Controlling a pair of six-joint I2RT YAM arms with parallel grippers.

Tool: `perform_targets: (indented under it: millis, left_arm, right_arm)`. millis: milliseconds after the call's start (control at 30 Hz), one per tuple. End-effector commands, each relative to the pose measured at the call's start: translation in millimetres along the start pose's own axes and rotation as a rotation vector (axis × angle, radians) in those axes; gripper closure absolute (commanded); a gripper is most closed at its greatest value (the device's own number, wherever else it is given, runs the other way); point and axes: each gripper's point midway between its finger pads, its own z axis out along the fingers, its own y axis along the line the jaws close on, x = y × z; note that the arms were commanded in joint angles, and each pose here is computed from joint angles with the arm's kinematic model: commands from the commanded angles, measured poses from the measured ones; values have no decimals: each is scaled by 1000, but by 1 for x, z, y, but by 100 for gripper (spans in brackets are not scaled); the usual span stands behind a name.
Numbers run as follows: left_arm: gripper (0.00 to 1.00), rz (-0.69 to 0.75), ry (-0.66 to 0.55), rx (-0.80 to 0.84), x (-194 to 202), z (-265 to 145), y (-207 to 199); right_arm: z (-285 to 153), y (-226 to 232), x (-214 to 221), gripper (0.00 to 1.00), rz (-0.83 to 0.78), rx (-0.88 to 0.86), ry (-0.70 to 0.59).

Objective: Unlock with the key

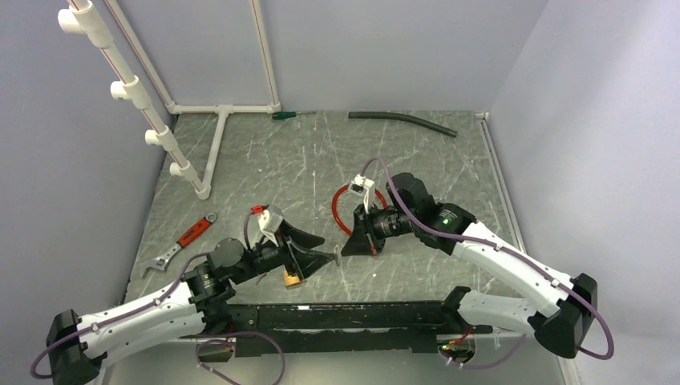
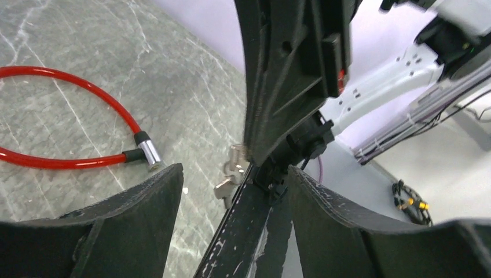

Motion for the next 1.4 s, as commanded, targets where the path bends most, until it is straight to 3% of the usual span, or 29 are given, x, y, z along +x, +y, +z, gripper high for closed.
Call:
perform_targets:
  millis: [0,100,233,300,467,700,800,933,1000,1200,1367]
  left_arm:
    - [30,77,103,64,16,3,-5]
    - [30,50,146,147,25,7,-15]
    - [40,18,193,227,33,9,-23]
    - [45,8,193,242,34,9,-24]
    - [45,16,174,303,28,0,-36]
    - [59,19,182,332,30,-7,-40]
    - [59,4,207,331,36,-5,-39]
    - [47,-4,229,309,41,-4,-34]
    - [46,-5,224,311,41,-4,-34]
    - [65,-9,239,342,43,-3,-38]
    - [68,-26,254,346,48,-1,-37]
  right_arm:
    - [-7,36,8,100,-44,-87,81]
    - [-2,40,16,100,-77,-70,120]
    - [3,43,19,100,-88,-79,136]
    - [4,44,20,100,-97,-80,145]
    - [7,41,25,100,-109,-73,164]
    - [10,43,26,100,-118,-90,166]
    - [9,43,24,100,-125,-89,157]
    - [10,42,25,100,-126,-87,161]
    - [12,41,26,100,-122,-85,166]
    - [12,42,23,100,-126,-88,160]
    - [12,43,19,100,-134,-86,148]
